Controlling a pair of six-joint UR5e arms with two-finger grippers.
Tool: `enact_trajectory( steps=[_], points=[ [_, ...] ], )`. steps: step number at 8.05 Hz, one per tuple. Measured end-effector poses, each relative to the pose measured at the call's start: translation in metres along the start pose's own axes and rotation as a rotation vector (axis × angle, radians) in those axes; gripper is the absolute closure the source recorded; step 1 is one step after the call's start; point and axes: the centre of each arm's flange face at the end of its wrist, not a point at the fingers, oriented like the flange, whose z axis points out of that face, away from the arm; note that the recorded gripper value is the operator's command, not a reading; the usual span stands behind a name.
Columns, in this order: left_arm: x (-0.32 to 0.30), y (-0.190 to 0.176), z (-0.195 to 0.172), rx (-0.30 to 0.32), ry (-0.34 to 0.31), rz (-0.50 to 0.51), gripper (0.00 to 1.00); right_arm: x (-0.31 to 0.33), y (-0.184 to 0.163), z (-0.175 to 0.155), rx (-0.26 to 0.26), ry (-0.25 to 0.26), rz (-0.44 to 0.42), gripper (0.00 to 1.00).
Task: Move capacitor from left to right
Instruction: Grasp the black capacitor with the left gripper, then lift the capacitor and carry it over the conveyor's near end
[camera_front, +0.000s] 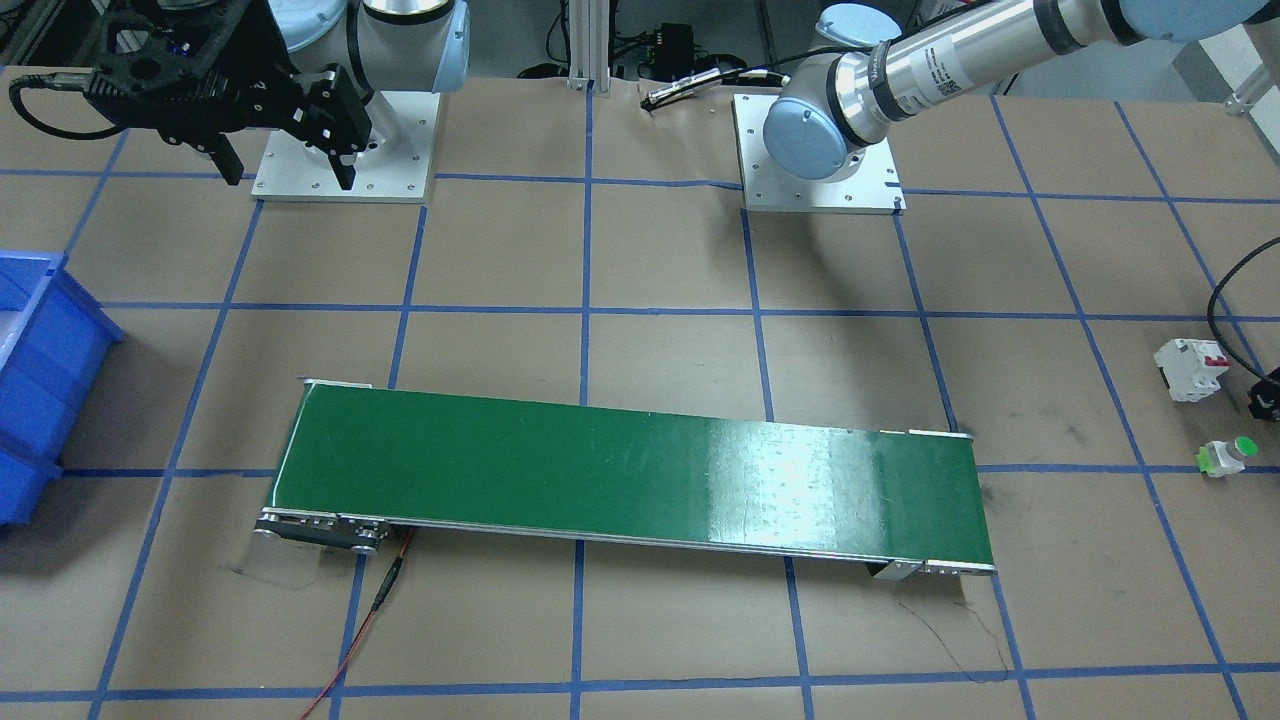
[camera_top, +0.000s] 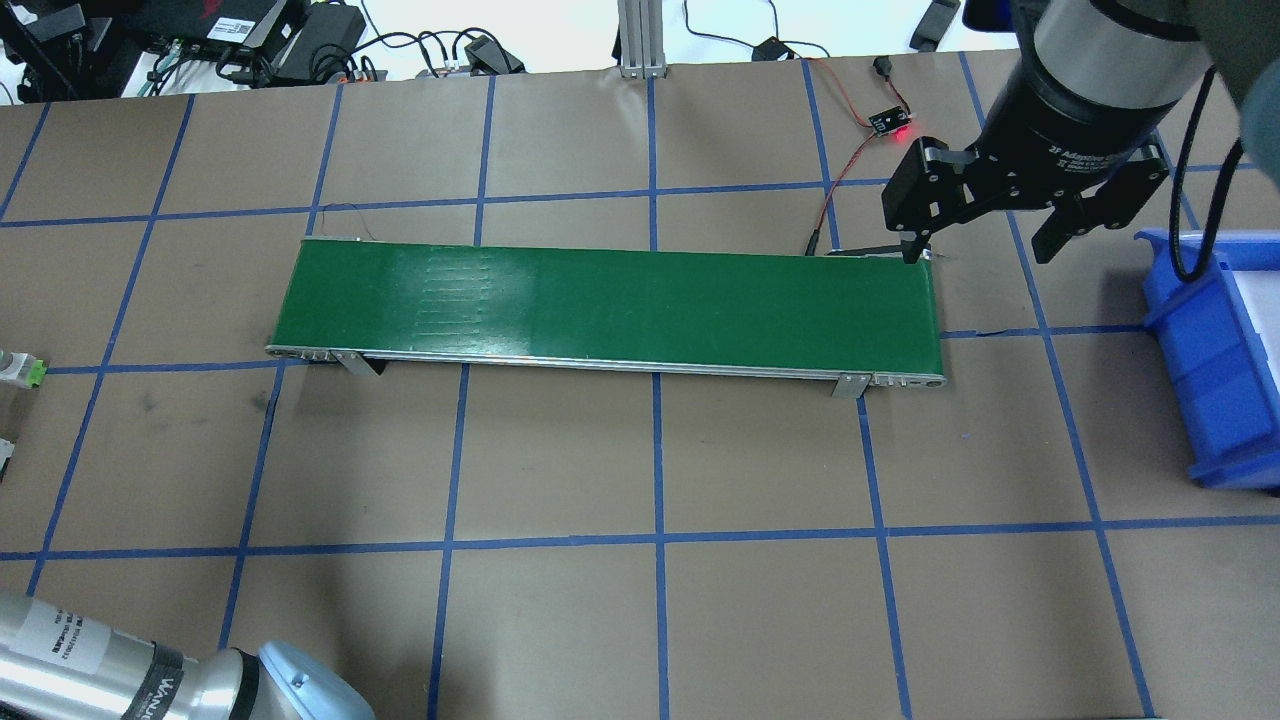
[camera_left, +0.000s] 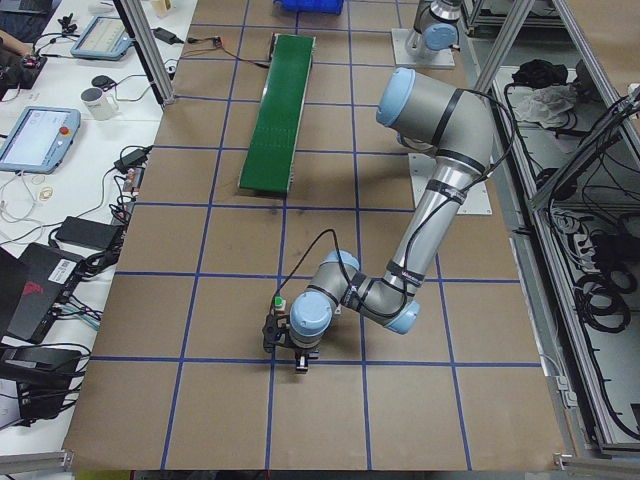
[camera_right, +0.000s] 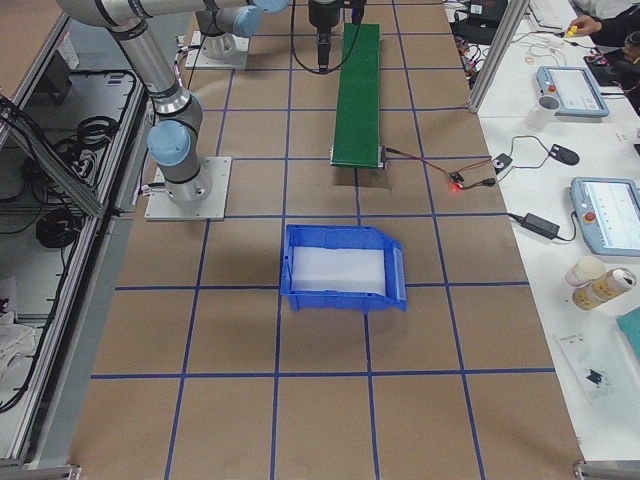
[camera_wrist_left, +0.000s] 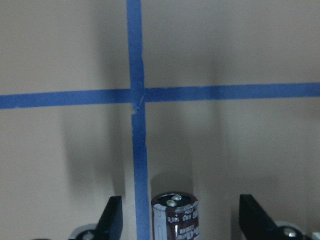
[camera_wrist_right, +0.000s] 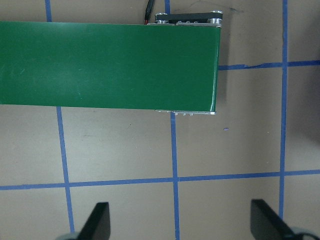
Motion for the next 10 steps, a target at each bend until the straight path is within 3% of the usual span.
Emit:
enact_trajectory(
  steps=[2,4,5,8,10],
  points=[
    [-0.0003,0.0007,0.0017,-0.003,0.002,0.004,0.06,0.0,0.0,0.0,0.0,0.0,0.0,0.0],
    [-0.0003,0.0009,0.0036,-0.005,0.003,0.003,0.29,0.0,-0.0001,0.0,0.0,0.0,0.0,0.0],
    [-0.0002,0.0006,0.0037,-0.005,0.003,-0.001,0.54,0.0,0.0,0.0,0.0,0.0,0.0,0.0],
    [-0.0001,0.0003,0.0032,-0.006,0.002,-0.01,0.95,0.0,0.0,0.0,0.0,0.0,0.0,0.0],
    [-0.0001,0.0017,0.0019,-0.017,-0.005,-0.012,1.0,0.0004,-0.0001,0.0,0.0,0.0,0.001,0.0]
  ],
)
